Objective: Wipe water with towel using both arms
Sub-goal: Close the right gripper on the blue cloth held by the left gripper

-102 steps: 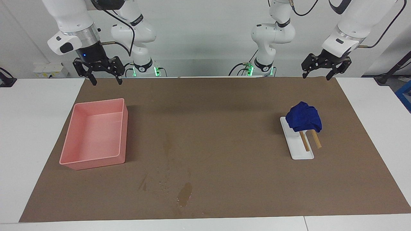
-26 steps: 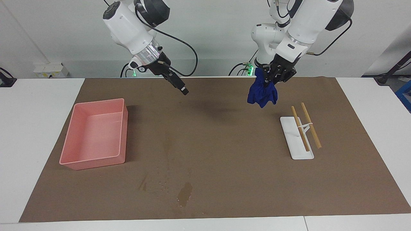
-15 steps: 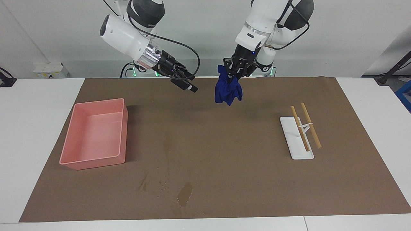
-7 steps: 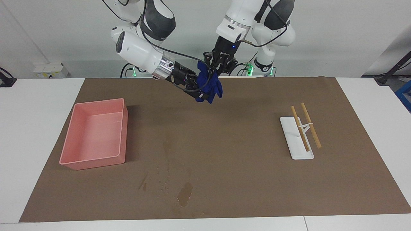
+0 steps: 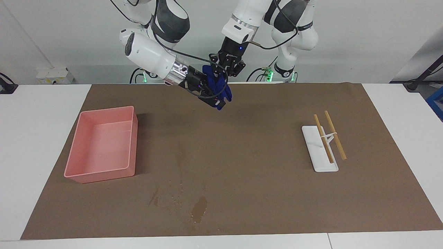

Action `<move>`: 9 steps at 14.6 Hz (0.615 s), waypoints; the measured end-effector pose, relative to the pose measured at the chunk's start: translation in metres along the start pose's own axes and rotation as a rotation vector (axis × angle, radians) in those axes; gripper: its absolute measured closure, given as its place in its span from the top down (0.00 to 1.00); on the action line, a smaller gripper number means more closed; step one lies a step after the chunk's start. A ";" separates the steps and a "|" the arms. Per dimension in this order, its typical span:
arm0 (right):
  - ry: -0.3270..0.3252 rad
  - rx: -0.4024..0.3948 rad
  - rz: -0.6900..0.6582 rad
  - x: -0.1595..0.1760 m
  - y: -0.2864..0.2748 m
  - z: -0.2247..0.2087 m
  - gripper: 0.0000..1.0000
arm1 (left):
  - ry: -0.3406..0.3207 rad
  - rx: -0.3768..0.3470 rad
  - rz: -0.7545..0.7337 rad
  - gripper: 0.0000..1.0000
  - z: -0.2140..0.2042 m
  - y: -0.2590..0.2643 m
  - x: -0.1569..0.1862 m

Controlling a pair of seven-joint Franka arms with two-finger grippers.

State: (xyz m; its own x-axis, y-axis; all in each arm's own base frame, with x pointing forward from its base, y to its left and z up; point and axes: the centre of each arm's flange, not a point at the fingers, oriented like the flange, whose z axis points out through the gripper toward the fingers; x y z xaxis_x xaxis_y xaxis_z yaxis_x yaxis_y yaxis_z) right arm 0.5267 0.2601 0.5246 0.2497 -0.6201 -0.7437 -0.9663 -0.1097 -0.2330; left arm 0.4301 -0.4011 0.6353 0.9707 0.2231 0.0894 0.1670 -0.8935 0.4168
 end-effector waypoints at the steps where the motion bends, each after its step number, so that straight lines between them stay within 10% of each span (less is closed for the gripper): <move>1: 0.000 -0.001 0.000 0.000 0.000 0.000 0.95 | 0.001 0.000 0.000 0.21 0.000 0.000 0.000; 9: 0.050 -0.064 -0.067 0.000 0.005 0.002 0.18 | 0.004 0.000 -0.006 0.21 0.005 -0.004 0.003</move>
State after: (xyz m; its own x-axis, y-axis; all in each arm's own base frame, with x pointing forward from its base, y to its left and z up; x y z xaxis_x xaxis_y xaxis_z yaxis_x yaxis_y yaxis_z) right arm 0.5225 0.2609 0.5223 0.3119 -0.6479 -0.6949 -0.9500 -0.2008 -0.2392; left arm 0.4331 -0.3990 0.6298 0.9690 0.2298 0.0910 0.1724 -0.8922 0.4175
